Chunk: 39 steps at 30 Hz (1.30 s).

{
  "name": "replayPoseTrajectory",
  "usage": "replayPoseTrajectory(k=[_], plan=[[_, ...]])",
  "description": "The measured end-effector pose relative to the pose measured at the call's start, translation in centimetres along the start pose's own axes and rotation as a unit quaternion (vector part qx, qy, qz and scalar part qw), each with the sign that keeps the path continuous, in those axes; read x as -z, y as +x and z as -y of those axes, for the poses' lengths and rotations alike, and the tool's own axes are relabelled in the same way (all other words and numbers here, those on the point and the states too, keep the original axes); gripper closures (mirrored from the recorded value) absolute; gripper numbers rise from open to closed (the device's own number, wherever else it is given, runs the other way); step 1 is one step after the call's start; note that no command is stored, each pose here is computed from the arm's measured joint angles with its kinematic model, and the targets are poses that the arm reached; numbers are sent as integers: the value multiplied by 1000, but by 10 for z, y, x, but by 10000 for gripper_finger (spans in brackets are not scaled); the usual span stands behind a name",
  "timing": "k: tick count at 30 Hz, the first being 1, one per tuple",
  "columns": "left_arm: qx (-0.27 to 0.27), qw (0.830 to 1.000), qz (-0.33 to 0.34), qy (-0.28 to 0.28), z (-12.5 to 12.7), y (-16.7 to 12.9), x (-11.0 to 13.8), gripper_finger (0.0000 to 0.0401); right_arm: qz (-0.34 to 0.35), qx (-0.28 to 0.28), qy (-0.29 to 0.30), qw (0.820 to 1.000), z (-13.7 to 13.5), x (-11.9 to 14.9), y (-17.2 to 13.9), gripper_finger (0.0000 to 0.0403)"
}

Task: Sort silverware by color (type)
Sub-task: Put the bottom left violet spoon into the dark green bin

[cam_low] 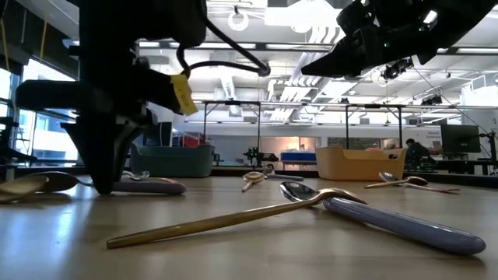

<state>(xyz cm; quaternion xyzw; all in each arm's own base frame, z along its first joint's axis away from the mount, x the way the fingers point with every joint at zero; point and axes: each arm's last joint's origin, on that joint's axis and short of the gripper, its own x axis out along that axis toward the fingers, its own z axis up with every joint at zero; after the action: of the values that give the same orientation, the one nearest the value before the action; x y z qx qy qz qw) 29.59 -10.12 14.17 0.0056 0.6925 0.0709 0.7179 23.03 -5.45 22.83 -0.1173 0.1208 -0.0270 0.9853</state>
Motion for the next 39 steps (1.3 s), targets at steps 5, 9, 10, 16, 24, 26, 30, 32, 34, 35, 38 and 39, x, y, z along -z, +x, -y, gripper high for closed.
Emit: replayPoseTrajectory(k=[5,9,10,16,24,26,30,32,34,35,38,39], plan=[[-17,1000,13,-15,-17,-25,7,395,0,0,0,1000,0,0,0,403],[-55,996,38,-55,-51,-56,15,396,-2,-1,1,1000,0,0,0,403],[-63,995,48,-65,-62,-64,17,397,-2,-1,1,1000,0,0,0,403],[-115,982,83,-127,-142,-95,28,397,-2,-1,9,1000,0,0,0,403],[-173,966,101,-161,-251,-96,27,397,-2,-1,8,1000,0,0,0,403],[-185,964,101,-163,-275,-97,24,397,-2,-1,8,1000,0,0,0,403],[-190,965,91,-158,-317,-92,14,397,-2,-1,2,1000,0,0,0,403],[-188,967,70,-154,-333,-82,7,397,-2,-1,-2,1000,0,0,0,403],[-171,972,45,-154,-344,-69,2,397,-3,0,-4,1000,0,1,0,403],[-157,975,37,-155,-349,-61,-1,397,-3,0,-4,1000,0,1,0,403],[-121,982,11,-147,-355,-36,-5,397,-3,1,-5,1000,0,1,0,403],[-117,982,4,-145,-356,-29,-6,397,-3,1,-8,1000,0,1,0,403]])
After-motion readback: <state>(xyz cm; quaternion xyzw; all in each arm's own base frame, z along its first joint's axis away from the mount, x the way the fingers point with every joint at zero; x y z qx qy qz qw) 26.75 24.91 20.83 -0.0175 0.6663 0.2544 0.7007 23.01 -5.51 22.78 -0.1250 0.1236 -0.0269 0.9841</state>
